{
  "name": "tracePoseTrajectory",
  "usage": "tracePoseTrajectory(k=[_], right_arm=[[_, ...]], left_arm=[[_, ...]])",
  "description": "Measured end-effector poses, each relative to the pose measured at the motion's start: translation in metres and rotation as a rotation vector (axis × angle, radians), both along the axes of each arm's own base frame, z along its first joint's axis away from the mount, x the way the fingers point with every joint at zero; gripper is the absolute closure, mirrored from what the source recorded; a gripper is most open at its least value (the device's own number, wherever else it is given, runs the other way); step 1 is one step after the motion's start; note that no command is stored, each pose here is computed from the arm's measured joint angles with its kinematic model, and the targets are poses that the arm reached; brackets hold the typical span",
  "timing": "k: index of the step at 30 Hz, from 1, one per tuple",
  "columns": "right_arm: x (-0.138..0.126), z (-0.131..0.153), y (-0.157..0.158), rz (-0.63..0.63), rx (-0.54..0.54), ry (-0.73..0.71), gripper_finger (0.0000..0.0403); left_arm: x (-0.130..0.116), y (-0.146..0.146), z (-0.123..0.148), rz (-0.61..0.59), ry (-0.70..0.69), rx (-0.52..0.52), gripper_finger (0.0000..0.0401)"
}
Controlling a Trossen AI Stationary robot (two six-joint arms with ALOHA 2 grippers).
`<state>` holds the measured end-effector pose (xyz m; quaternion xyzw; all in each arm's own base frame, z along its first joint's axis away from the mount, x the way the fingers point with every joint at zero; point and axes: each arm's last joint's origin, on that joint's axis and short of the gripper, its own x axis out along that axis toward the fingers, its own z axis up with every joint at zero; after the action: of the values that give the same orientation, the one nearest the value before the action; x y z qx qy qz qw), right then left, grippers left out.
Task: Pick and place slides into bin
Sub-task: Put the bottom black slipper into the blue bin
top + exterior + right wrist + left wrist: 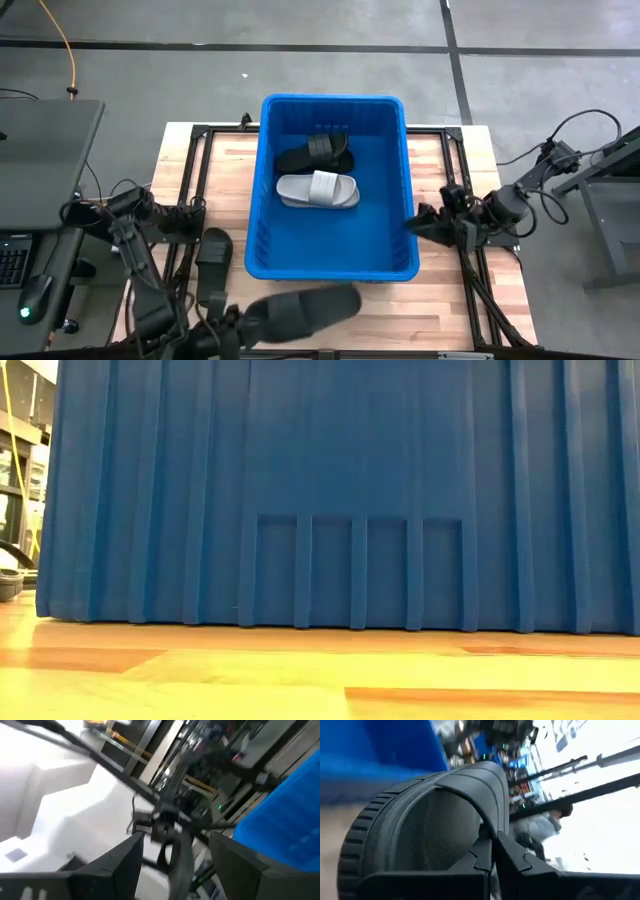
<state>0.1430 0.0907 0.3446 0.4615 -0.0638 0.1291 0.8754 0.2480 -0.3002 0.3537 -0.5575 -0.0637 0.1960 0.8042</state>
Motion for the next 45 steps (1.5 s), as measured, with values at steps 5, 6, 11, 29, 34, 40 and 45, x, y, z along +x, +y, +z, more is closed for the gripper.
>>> tracePoseTrajectory(k=[5,6,11,29,34,40,45], right_arm=[[0.009,-0.007,0.008,0.042,-0.032,0.033,0.0187],[0.010,-0.009,0.010,0.047,-0.038,0.038,0.0187],[0.011,-0.012,0.022,0.073,-0.115,0.035,0.0187],[0.009,-0.005,0.029,-0.217,-0.193,-0.033,0.0155],[0.015,-0.009,0.022,-0.261,-0.156,0.011,0.0111],[0.031,-0.017,0.021,-0.322,-0.156,0.043,0.0081],[0.050,-0.024,0.024,-0.338,-0.154,0.015,0.0080]], left_arm=[[0.024,0.024,0.035,0.084,0.039,0.157,0.0401],[0.028,0.030,0.042,0.095,0.045,0.176,0.0401],[0.042,0.060,0.079,0.165,0.087,0.293,0.0401],[0.092,0.133,0.087,0.208,0.170,0.349,0.0401],[0.092,0.133,0.087,0.209,0.164,0.339,0.0401],[0.092,0.132,0.087,0.217,0.163,0.338,0.0401],[0.092,0.132,0.087,0.211,0.159,0.332,0.0401]])
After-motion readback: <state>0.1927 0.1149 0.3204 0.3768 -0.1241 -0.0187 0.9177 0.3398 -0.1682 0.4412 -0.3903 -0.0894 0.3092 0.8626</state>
